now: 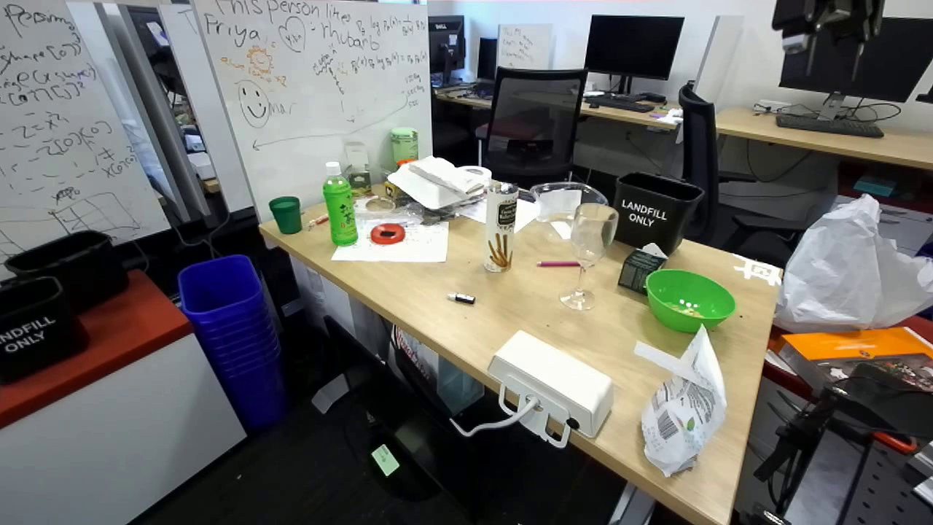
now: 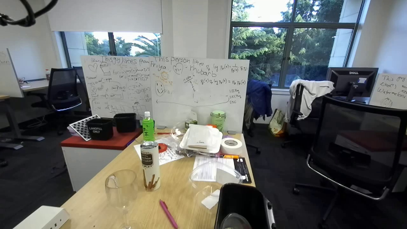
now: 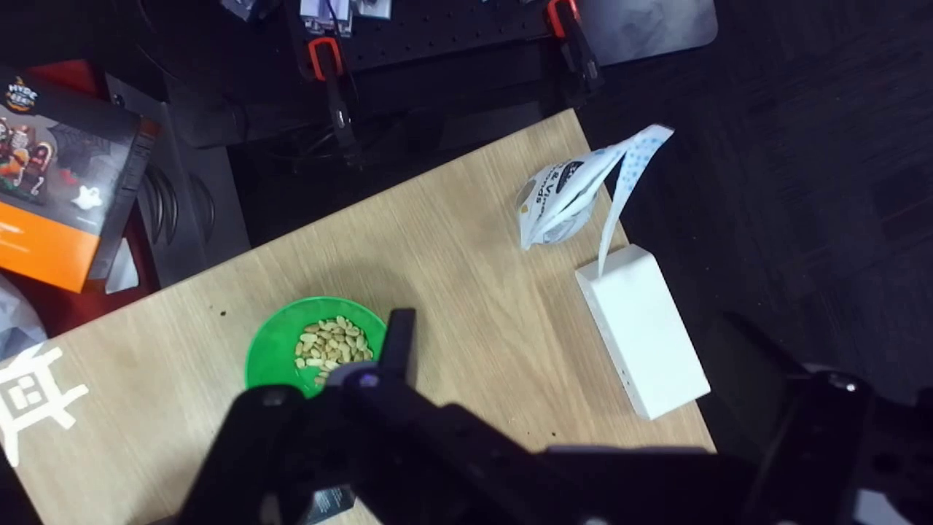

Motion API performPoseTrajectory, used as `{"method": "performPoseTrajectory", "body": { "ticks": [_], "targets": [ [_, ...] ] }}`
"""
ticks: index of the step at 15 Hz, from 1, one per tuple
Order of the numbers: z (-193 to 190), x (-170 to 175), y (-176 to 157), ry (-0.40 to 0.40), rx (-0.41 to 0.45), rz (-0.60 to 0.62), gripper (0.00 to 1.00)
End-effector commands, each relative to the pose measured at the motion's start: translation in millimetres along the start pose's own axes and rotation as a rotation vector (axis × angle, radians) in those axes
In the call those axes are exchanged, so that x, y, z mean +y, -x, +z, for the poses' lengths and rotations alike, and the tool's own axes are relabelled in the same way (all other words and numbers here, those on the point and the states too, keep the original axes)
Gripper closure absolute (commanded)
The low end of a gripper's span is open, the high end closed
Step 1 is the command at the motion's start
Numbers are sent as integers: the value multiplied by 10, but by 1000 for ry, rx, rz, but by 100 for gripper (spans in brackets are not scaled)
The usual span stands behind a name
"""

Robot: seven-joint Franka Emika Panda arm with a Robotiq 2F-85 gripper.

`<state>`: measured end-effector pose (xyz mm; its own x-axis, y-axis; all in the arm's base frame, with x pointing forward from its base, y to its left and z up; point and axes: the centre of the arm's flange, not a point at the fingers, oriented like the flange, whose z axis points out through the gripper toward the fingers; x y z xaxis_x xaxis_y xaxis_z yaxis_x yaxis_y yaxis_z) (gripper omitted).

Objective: Place the white package in the clear container

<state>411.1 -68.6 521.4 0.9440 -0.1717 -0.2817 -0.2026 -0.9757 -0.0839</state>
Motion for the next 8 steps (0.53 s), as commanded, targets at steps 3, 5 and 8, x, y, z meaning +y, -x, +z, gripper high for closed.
{"method": "performPoseTrajectory", "body": {
  "ticks": [3, 5, 8],
  "targets": [
    [126, -33, 51, 4, -22, 14, 0],
    [117, -33, 77, 4, -18, 15, 0],
    [113, -32, 87, 3, -16, 15, 0]
  ]
}}
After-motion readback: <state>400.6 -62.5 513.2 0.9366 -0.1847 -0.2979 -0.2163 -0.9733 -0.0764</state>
